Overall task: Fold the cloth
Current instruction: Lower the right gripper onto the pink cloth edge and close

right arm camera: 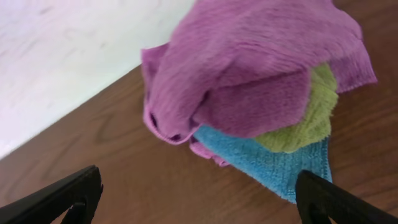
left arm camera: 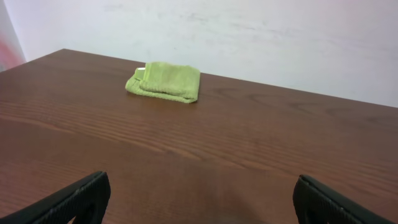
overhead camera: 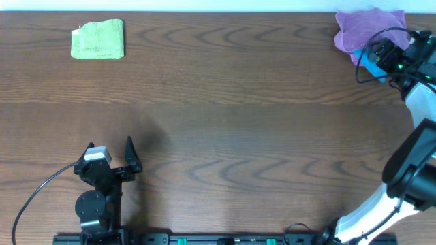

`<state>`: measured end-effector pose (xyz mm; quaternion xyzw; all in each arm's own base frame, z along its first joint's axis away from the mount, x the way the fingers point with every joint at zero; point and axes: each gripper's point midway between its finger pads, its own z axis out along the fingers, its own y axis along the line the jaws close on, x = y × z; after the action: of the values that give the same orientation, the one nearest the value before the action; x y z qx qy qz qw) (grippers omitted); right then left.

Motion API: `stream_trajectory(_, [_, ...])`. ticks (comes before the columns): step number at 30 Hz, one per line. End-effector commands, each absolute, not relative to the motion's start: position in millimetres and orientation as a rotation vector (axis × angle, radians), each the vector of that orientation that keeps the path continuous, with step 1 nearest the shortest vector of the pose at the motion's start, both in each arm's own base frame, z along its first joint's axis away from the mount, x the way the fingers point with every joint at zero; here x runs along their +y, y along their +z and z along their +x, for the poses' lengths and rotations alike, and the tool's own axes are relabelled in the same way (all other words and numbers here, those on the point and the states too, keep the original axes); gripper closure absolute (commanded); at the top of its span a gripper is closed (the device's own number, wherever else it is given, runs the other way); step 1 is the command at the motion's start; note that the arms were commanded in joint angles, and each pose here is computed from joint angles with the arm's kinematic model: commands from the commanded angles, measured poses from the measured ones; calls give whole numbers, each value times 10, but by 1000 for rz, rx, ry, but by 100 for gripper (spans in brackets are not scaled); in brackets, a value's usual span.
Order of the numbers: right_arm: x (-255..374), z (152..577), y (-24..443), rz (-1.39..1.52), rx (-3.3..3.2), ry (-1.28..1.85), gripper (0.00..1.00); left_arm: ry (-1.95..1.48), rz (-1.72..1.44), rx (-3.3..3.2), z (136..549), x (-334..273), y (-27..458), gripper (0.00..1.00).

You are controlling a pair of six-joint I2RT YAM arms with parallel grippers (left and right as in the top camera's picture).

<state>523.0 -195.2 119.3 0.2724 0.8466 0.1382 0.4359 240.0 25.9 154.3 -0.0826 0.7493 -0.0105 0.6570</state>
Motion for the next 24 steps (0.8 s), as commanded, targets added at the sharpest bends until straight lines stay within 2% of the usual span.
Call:
stream_trajectory(1, [-2107, 5322, 1074, 821, 2069, 366, 1, -26, -196, 1738, 2402, 257, 1365, 5])
stream_trajectory(8, [-2239, 5589, 1107, 820, 2065, 383, 2, -26, -196, 1738, 2402, 257, 1365, 5])
stream_trajectory(14, [-2293, 5726, 1056, 842, 2068, 407, 7, -26, -196, 1738, 2402, 257, 1365, 5])
stream_trajectory(24, [-2303, 5534, 734, 974, 2166, 369, 7, -26, -196, 1738, 2402, 257, 1365, 5])
